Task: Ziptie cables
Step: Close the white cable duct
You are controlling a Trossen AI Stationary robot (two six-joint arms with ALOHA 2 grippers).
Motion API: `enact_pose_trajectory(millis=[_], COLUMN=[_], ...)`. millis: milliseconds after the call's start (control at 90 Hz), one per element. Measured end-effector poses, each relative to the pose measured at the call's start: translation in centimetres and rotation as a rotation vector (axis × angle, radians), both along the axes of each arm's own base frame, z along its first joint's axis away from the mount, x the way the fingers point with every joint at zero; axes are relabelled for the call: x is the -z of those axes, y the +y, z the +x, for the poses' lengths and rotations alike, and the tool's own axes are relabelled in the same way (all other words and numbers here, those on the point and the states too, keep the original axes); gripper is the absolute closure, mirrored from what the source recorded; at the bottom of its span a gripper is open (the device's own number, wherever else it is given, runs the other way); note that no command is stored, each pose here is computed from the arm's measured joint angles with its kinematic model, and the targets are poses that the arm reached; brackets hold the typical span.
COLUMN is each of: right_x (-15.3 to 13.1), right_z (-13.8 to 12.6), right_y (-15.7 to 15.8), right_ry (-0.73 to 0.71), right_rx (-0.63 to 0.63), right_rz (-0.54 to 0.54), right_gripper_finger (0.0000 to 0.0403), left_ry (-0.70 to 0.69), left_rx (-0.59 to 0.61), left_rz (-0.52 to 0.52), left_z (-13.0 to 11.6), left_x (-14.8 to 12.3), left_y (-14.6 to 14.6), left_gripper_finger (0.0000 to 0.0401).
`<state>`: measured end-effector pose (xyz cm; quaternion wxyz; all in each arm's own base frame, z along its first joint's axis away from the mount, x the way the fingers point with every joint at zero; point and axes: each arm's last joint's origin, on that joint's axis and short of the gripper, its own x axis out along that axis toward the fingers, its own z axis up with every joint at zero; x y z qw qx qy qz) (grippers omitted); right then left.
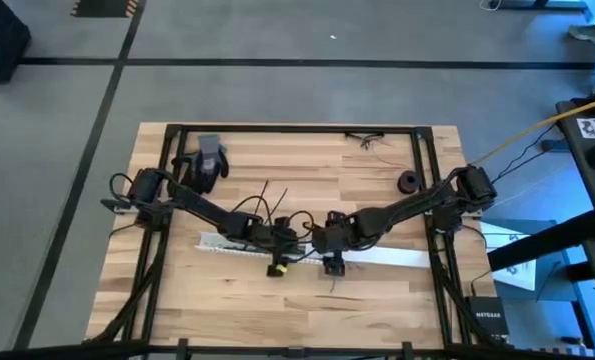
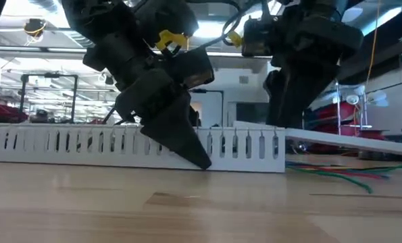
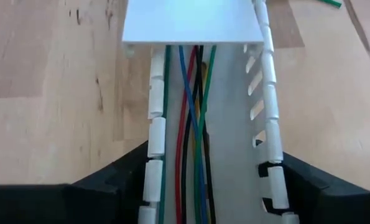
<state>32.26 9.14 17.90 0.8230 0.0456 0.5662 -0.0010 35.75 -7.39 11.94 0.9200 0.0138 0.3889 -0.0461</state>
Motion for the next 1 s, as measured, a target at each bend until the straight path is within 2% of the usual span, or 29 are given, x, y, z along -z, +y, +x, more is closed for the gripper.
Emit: enact_pose_trajectory(millis=[178,311,622,889,1000], right_x=[-0.5,-0.7,1.5,1.5,1.5], right_z=[-1.2,-1.4,-1.4,-1.3,-1.2], right_y=[0.1,1.0,0.8,0.9,1.0], right_ry=[0.074,0.037,0.009,-0.002,0.000], right_rx=[-0.022,-0.045,-0.033,-0.037,-0.047], right_rz=[-0.007,-0.074,-0.127,-0.121,-0.085], right_gripper_finger=[0.0079,0.0079,0.0079,0.0079,0.0084], left_ry=[0.001,0.001,0.001,0.002,0.003], left_rx=[-0.004,-0.005,-0.005,-0.006,-0.006], left_rz=[0.000,-0.001,-0.001,-0.002,-0.001], left_z=[0.0,0.0,0.0,0.0,0.0], left_x=[0.0,0.0,0.0,0.0,0.0], left_y=[0.0,0.0,0.0,0.0,0.0], left_gripper_finger=[0.0166,0.0166,0.0166,0.0166,0.0166])
